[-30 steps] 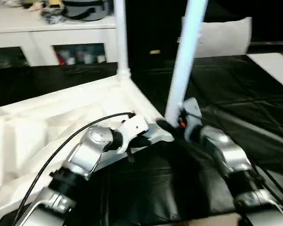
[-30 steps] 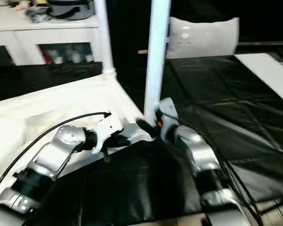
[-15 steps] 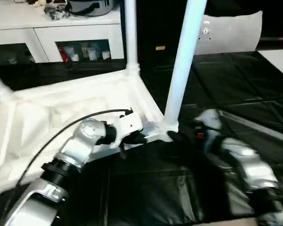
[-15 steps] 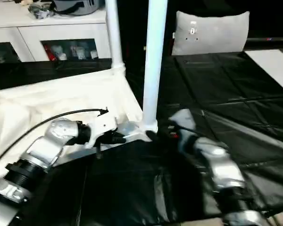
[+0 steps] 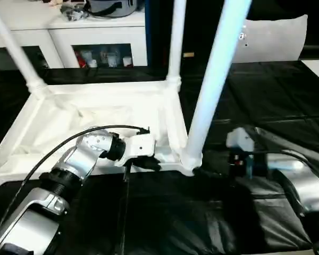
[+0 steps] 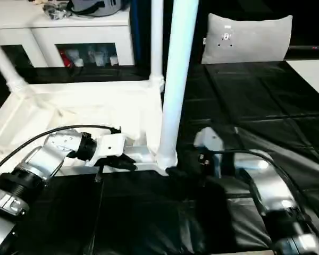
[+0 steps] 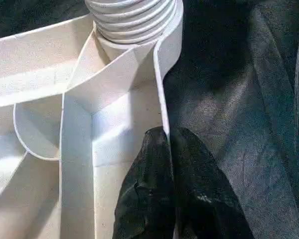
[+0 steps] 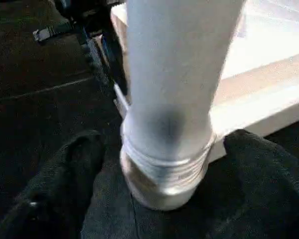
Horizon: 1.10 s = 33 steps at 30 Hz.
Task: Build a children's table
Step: Rotate leg to tighten
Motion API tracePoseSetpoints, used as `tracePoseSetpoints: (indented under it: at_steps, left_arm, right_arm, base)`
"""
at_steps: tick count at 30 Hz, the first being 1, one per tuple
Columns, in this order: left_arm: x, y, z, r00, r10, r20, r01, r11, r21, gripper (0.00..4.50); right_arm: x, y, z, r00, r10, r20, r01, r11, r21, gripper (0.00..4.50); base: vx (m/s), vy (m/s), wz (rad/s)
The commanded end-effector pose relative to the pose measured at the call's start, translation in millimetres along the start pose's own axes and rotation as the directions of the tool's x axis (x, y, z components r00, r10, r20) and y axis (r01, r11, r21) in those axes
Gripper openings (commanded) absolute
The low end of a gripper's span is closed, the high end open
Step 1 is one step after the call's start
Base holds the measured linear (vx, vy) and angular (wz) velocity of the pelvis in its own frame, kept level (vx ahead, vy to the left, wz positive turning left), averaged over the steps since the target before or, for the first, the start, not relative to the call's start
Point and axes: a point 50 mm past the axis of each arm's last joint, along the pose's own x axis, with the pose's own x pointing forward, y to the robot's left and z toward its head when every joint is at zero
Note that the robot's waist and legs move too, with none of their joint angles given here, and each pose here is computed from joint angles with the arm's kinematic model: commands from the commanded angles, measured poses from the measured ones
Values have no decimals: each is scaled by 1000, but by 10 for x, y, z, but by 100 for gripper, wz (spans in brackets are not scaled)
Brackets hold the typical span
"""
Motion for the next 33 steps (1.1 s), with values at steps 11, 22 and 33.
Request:
tracePoseSetpoints:
  at_steps: [11, 22, 33]
  left_arm:
    - [119, -135, -68, 987, -148, -54, 150, 988, 35, 0]
    - [113, -156, -115, 988, -144, -52, 145, 989, 10, 0]
    - [394, -78, 209, 977, 165, 132, -114, 937, -330, 0]
  right_arm:
    - [129, -21, 14, 998, 57, 4, -57, 998, 23, 298]
    - [172, 22, -30, 997, 82, 4, -82, 996, 47, 272]
    - [520, 78, -343, 951, -299, -78, 308, 897, 316, 266]
  base:
    - [0, 0, 0]
    - [0, 0, 0]
    - [-5, 1, -1]
